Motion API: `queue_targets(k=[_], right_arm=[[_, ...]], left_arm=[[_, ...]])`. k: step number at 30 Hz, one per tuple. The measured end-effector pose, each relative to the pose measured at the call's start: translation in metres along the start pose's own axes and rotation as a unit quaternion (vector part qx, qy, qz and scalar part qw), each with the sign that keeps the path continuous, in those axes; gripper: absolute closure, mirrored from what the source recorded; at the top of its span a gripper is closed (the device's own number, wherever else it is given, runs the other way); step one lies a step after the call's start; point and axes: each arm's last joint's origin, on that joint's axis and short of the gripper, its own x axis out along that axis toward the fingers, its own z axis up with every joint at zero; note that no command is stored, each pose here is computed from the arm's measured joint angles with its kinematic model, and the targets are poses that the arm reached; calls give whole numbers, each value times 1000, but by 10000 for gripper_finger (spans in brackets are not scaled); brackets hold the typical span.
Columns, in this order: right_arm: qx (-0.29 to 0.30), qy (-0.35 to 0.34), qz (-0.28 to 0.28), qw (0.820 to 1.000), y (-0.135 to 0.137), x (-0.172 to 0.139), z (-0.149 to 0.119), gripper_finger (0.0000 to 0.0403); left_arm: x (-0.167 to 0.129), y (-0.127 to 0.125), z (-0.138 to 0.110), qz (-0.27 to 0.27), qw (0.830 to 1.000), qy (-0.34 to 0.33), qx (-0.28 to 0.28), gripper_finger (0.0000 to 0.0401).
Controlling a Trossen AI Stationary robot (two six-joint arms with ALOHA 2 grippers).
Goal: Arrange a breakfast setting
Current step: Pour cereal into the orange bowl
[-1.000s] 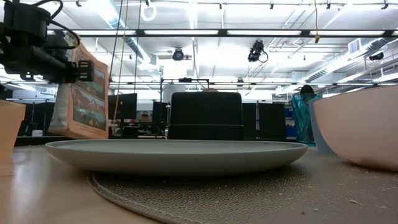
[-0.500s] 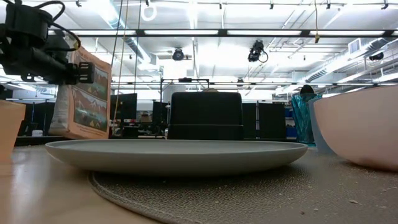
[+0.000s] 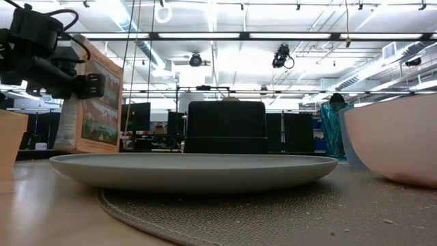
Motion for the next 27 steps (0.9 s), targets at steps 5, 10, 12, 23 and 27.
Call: queue_targets(k=[5, 10, 12, 23, 27], right_arm=[[5, 0, 1, 1000, 0, 0, 0, 268], [13, 1, 2, 1000, 0, 0, 0, 268], [13, 1, 2, 1000, 0, 0, 0, 268], [17, 1, 2, 1000, 0, 0, 0, 268], [16, 1, 2, 1000, 0, 0, 0, 268]], left_arm=[[-1, -1, 5, -3, 1000, -3, 15, 213], [-4, -4, 19, -12, 1000, -13, 0, 173], [-5, -5, 23, -19, 1000, -16, -5, 163], [-13, -8, 67, -41, 997, -51, -31, 147], [-17, -9, 75, -40, 998, -57, 5, 147]])
